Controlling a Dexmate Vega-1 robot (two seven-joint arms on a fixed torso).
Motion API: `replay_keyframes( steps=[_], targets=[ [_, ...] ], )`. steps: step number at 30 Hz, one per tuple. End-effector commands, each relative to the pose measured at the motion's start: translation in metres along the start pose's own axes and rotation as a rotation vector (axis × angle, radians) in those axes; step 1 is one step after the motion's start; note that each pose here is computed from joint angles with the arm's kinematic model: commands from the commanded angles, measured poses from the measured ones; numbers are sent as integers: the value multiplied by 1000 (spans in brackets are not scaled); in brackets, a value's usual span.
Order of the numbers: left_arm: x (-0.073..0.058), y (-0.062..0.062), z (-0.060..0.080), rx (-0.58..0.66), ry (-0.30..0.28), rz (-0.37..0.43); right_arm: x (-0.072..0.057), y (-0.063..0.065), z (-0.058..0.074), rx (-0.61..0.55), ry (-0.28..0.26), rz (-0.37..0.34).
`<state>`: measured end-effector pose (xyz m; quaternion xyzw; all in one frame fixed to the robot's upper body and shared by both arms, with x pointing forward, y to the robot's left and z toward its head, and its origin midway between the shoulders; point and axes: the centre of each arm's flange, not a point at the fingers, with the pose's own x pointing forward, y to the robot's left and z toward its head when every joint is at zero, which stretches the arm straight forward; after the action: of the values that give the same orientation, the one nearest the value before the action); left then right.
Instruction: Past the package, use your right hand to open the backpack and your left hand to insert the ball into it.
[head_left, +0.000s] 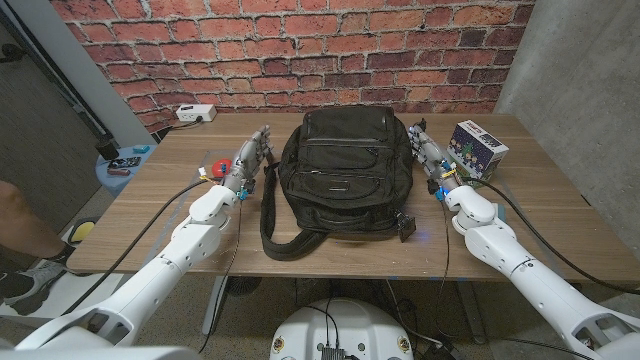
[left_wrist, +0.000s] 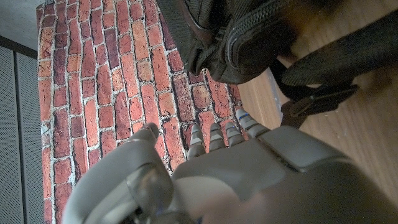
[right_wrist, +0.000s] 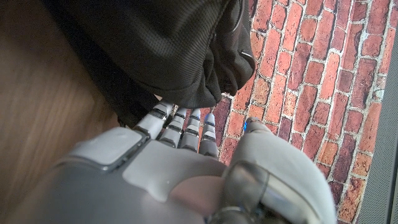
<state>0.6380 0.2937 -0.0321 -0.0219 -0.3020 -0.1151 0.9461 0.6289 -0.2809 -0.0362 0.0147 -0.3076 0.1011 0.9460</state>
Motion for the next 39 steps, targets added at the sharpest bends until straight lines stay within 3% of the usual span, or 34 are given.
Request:
replay_keyframes(
  steps=[1, 15, 26, 39],
  targets=[
    [-4, 0, 2, 2, -8, -5, -8, 3, 9, -29, -17, 8],
    [-13, 4, 4, 13, -15, 0, -21, 10, 20, -69, -36, 29],
    [-12, 3, 7, 19, -25, -6, -35, 21, 30, -105, -50, 54],
    [-14, -3, 8, 23, -25, -24, -40, 10, 37, -146, -50, 55]
  ],
)
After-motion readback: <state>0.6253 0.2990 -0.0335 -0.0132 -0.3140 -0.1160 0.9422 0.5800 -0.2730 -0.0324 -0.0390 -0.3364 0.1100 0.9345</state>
